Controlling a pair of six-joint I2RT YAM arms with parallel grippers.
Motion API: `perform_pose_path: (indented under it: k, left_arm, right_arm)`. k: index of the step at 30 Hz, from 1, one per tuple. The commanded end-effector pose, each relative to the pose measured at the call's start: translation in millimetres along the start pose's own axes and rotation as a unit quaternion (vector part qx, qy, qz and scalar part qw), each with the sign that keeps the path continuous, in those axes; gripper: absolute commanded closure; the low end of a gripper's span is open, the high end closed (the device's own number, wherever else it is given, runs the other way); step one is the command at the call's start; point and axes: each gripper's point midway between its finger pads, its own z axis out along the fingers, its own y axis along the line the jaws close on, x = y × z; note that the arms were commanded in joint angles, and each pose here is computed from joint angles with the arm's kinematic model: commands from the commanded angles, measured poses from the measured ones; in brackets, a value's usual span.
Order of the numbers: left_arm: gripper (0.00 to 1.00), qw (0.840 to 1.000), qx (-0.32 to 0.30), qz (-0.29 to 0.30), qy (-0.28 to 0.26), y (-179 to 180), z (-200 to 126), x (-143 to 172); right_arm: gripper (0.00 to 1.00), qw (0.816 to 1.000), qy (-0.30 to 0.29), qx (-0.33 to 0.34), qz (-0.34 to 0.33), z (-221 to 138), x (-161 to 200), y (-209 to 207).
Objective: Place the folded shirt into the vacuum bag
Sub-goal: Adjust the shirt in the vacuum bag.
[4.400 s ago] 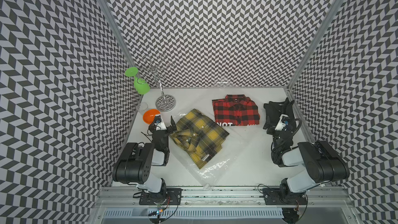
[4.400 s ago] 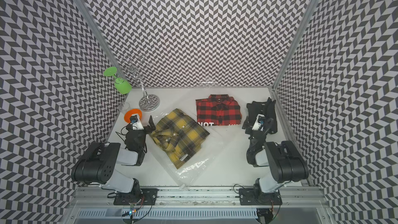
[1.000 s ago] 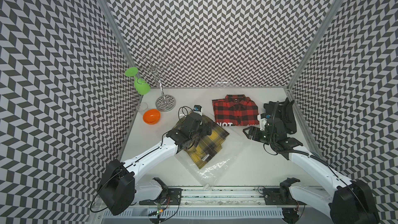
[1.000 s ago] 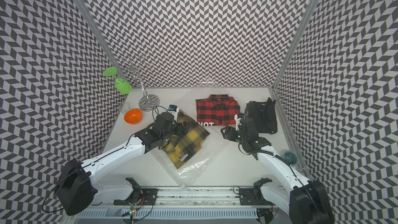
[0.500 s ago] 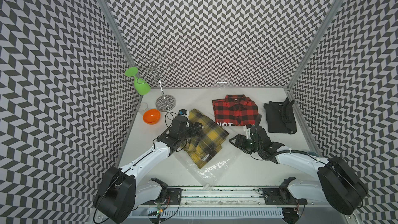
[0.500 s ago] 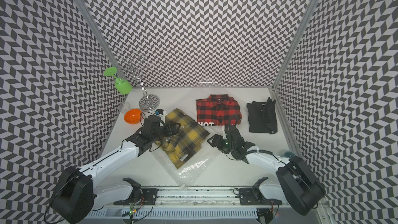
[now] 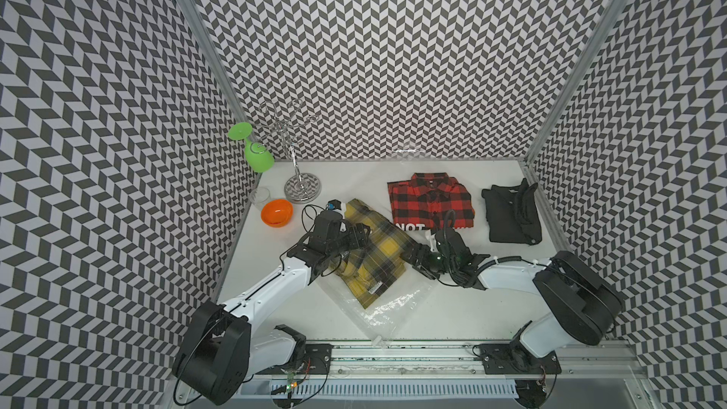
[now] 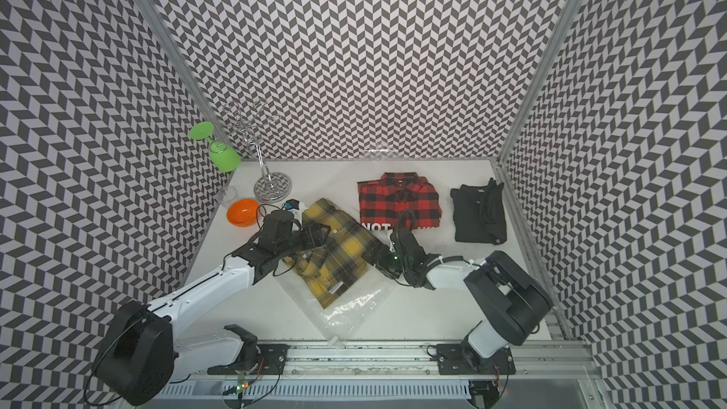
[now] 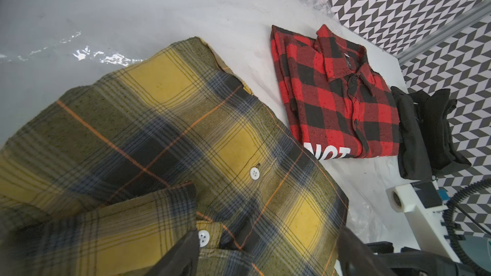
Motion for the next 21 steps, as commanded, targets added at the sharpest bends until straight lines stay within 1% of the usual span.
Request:
perform_pose_path:
  k: [1,3,5,7,9,11,12,14,16,17,18,21]
  left_arm:
    - [0.19,1.000,-0.007,-0.028,0.007,8.4,-5.9,-0.7]
    - [0.19,0.999,-0.032,-0.040,0.015,20.5,-10.9,2.0]
    - [0.18,0.996,-0.070,-0.053,0.024,38.5,-19.3,6.1]
    - [0.16,0.993,-0.096,-0.068,0.027,53.5,-28.8,7.8]
    - [0.14,0.990,-0.102,-0.095,0.025,66.5,-38.6,7.7]
    - [0.12,0.987,-0.089,-0.135,0.013,78.4,-48.7,3.9]
    - [0.11,0.985,-0.084,-0.152,0.007,84.2,-53.3,2.4]
    - [0.10,0.983,-0.092,-0.159,0.000,90.4,-57.6,-0.3]
    - [0.08,0.982,-0.098,-0.162,0.007,93.0,-55.4,3.2]
    - [0.07,0.982,-0.094,-0.166,0.011,92.7,-53.4,5.9]
    - [0.06,0.980,-0.091,-0.174,0.018,93.2,-50.7,11.0]
    - [0.05,0.978,-0.081,-0.190,0.027,94.4,-45.5,23.4]
  right_arm:
    - [0.31,0.999,-0.005,-0.049,0.020,12.3,-6.4,27.1]
    - [0.34,0.998,-0.001,-0.053,0.033,18.6,-5.3,27.4]
    - [0.39,0.997,0.009,-0.062,0.040,23.3,-2.2,29.5]
    - [0.44,0.997,0.021,-0.072,0.017,23.6,1.6,38.6]
    - [0.44,0.998,0.012,-0.049,-0.024,16.5,0.4,38.4]
    - [0.42,0.997,-0.022,0.002,-0.073,0.7,-10.8,26.8]
    - [0.40,0.994,-0.046,0.037,-0.097,-9.7,-20.7,17.3]
    - [0.35,0.982,-0.085,0.082,-0.145,-29.8,-41.5,10.4]
    - [0.29,0.965,-0.108,0.110,-0.210,-40.9,-59.8,18.7]
    - [0.27,0.959,-0.107,0.111,-0.237,-41.1,-64.3,28.4]
    - [0.26,0.955,-0.092,0.109,-0.259,-36.4,-64.9,37.5]
    - [0.25,0.951,-0.044,0.097,-0.290,-10.5,-66.9,54.4]
